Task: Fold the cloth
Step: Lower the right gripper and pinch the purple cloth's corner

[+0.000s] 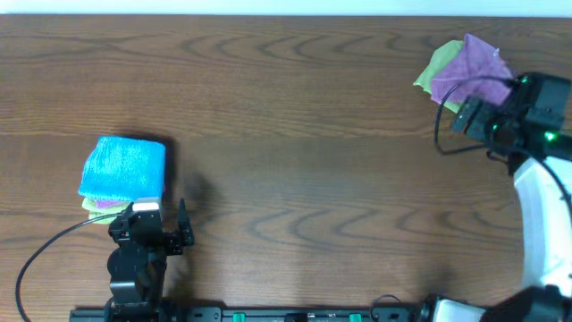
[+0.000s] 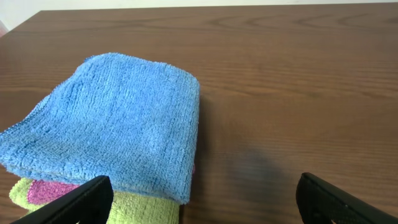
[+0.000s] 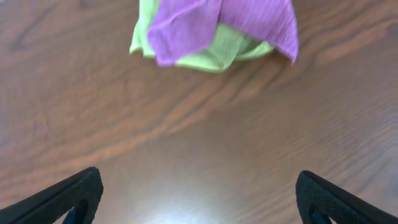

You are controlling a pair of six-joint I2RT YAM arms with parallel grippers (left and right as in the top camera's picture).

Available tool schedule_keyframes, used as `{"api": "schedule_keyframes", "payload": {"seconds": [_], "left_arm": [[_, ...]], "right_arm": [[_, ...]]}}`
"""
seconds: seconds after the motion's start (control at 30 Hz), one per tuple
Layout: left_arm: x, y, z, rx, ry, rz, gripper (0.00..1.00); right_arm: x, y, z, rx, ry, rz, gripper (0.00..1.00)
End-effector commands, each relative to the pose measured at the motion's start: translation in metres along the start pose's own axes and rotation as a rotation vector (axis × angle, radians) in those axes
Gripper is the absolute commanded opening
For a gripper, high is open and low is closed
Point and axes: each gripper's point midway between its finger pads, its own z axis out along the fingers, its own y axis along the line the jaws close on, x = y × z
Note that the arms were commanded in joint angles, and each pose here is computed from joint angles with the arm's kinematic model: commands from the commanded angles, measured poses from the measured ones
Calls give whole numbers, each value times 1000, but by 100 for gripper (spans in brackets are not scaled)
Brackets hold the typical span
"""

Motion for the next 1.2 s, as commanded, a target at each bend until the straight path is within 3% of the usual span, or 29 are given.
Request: {"api": "schedule_keyframes", "payload": {"seconds": [0.0, 0.17, 0.5, 0.87, 1.17], "left_arm": [[8, 2, 3, -11, 15, 8, 95], [8, 2, 3, -11, 15, 8, 95], [8, 2, 3, -11, 15, 8, 95], [8, 2, 3, -11, 15, 8, 95], [8, 2, 3, -11, 15, 8, 95]], "right_arm": [[-37, -5, -8, -3, -74, 43, 99], [-67, -4, -7, -19, -160, -1, 99], [-86, -10, -2, 24, -238, 3, 99], [-81, -12, 59, 28, -155, 53, 99], [-109, -7, 106, 41, -83, 54, 99]]}}
